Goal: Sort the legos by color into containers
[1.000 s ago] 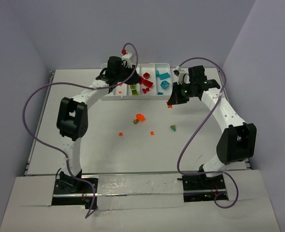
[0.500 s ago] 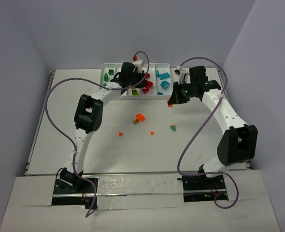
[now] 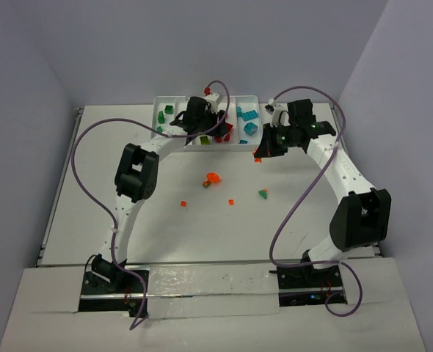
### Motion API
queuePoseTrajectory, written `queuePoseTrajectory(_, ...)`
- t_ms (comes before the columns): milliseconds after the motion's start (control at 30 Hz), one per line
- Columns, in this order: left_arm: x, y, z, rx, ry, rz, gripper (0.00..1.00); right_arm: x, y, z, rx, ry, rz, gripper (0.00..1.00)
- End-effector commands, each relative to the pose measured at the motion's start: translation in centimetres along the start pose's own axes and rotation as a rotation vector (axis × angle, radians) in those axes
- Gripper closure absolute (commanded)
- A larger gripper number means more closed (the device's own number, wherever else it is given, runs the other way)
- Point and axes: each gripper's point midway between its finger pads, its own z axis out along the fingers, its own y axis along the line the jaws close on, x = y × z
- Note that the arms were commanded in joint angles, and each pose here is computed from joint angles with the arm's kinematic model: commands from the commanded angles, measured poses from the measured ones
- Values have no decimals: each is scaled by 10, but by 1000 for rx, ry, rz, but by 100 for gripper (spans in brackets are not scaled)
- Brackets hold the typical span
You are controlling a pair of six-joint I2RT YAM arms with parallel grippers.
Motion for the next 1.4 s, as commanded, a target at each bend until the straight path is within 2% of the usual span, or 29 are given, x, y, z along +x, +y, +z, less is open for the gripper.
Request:
queuePoseTrajectory(0, -66, -24, -28, 35, -101, 47, 35, -31, 8, -7, -19, -84, -25, 100)
queuePoseTrajectory(67, -88, -31, -45, 40, -135, 62, 35, -39, 10, -8, -15, -108, -36, 100)
queuePoseTrajectory(133, -134, -40, -86, 45, -218, 85, 32, -51, 11, -3, -4, -141, -51, 100)
queuePoseTrajectory(233, -172, -38, -131, 60, -292, 76, 26, -66, 20, 7, -11, -167, -71, 100)
queuePoseTrajectory(300, -204, -39, -177, 68, -348, 72, 21, -81, 24, 23, -18, -189, -84, 100)
queuePoseTrajectory(367, -219, -33, -219, 53, -368, 64, 15, -102, 38, 33, -29, -234, -120, 100)
queuePoseTrajectory(467, -213, 2, -271, -16, -359, 16, 2, -129, 57, 61, -54, -254, -151, 100)
queuePoseTrajectory(567, -183, 34, -309, -46, -316, -88, 2, -140, 77, 115, -73, -227, -175, 100)
queuePoseTrajectory(600, -174, 48, -321, -71, -311, -129, 2, -152, 82, 118, -74, -252, -182, 100)
queuePoseTrajectory(633, -160, 60, -335, -79, -300, -177, 2, -150, 83, 151, -77, -224, -172, 100)
queuePoseTrajectory(667, -143, 66, -339, -69, -273, -213, 2, -154, 92, 161, -95, -231, -172, 100)
queuePoseTrajectory(733, -140, 80, -369, -107, -312, -237, 1, -173, 105, 173, -139, -279, -153, 100)
queuePoseTrajectory(833, -126, 86, -393, -150, -344, -236, 1, -170, 101, 226, -175, -291, -34, 100)
queuePoseTrajectory(1100, -119, 80, -408, -156, -357, -231, 1, -175, 81, 272, -164, -371, 110, 100)
queuePoseTrajectory(1367, -111, 82, -401, -151, -339, -252, 1, -165, 75, 304, -196, -352, 141, 84)
